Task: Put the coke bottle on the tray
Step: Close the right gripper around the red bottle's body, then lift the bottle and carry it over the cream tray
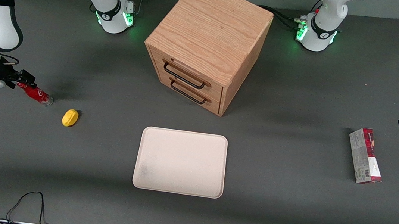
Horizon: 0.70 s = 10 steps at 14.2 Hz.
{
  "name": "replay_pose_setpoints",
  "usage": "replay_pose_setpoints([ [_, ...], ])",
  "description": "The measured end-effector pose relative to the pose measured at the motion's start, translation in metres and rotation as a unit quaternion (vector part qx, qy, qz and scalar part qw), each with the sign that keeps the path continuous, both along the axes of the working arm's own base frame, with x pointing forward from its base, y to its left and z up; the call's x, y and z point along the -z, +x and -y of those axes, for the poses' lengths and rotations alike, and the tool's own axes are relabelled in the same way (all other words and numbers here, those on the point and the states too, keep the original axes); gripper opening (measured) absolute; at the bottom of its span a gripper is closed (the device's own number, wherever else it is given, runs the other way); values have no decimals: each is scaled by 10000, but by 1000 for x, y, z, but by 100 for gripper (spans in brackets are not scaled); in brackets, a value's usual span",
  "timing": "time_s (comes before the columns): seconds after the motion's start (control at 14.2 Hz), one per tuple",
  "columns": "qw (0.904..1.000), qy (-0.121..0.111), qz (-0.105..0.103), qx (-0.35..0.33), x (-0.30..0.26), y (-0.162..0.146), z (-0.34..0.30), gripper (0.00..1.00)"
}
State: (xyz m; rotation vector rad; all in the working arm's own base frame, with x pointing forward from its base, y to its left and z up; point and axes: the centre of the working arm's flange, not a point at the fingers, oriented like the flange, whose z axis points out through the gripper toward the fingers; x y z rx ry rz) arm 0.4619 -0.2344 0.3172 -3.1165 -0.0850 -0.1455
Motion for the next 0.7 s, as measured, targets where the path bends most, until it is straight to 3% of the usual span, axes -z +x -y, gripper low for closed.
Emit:
replay_pose_setpoints([
  [0.28,10000,-59,-20,1,6,1,1,97],
  [0.7,10000,-63,-19,-1,6,1,1,36],
])
